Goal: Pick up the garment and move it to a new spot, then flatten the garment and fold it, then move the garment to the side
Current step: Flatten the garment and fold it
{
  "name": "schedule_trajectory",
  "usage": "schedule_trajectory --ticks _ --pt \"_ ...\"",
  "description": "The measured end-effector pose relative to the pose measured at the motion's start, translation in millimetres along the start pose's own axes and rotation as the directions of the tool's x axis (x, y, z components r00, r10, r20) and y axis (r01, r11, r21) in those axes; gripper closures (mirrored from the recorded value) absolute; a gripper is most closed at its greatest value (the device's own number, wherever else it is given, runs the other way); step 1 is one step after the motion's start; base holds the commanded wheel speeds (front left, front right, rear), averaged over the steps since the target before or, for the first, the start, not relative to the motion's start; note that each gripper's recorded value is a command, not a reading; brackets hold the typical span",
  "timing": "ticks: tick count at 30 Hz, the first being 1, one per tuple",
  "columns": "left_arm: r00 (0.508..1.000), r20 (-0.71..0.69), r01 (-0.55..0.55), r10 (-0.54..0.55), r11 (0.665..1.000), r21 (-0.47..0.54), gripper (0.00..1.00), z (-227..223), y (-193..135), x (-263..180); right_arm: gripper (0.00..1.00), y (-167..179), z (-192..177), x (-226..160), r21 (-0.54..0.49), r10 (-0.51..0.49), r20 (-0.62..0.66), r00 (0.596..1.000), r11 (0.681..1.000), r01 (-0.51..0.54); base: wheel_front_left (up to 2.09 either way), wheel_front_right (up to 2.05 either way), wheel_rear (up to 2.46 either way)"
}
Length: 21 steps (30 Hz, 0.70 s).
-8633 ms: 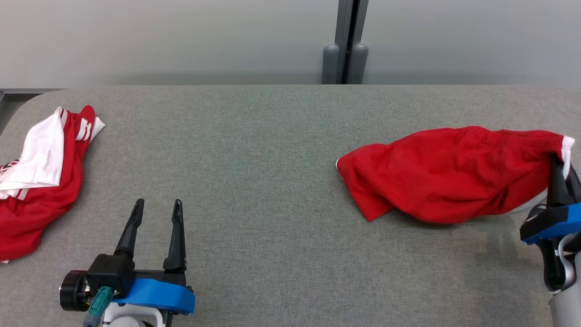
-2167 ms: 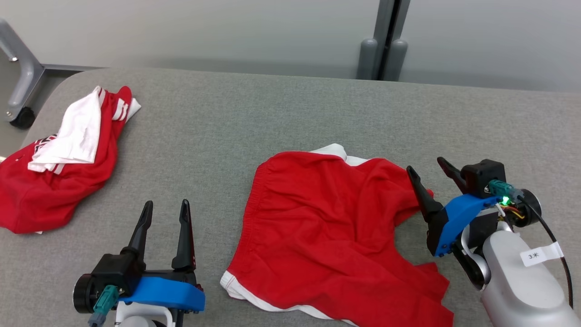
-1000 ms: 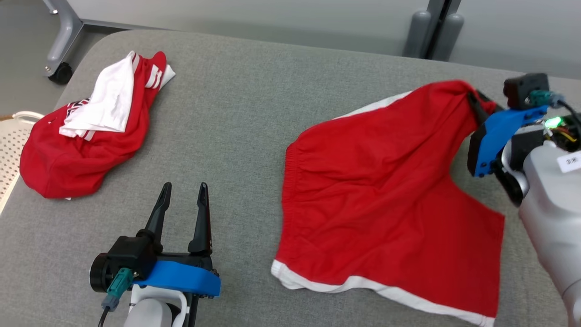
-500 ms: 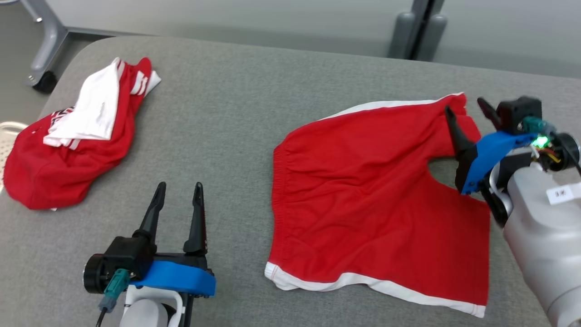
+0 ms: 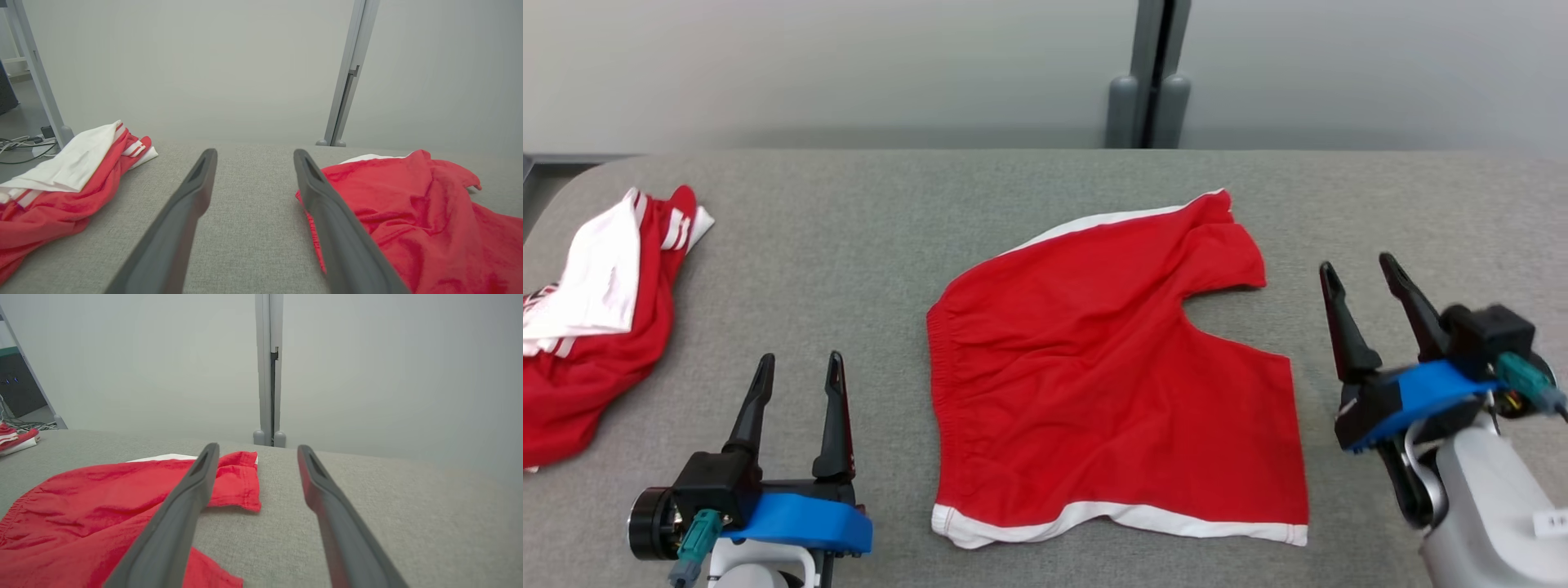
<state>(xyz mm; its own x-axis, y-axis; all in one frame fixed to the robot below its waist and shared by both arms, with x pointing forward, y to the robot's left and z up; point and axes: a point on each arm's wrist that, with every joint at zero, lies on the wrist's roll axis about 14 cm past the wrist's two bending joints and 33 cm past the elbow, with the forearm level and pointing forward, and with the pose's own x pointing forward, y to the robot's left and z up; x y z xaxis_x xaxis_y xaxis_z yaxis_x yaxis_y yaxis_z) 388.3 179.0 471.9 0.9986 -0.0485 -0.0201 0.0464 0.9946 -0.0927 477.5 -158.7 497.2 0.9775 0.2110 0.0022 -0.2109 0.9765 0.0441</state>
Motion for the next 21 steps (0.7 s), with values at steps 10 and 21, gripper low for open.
schedule_trajectory --ticks 10,21 --pt "0.999 0.014 0.040 -0.040 0.999 0.019 0.00 5 -12 -7 0.00 -10 5 -70 0.045 -0.109 0.060 0.992 0.993 0.107 0.00 0.00 0.00" --pt "0.999 0.018 0.035 -0.036 0.999 0.035 0.00 7 -9 -20 0.00 10 -8 -112 0.077 -0.120 0.039 0.992 0.990 0.116 0.00 0.00 0.00"
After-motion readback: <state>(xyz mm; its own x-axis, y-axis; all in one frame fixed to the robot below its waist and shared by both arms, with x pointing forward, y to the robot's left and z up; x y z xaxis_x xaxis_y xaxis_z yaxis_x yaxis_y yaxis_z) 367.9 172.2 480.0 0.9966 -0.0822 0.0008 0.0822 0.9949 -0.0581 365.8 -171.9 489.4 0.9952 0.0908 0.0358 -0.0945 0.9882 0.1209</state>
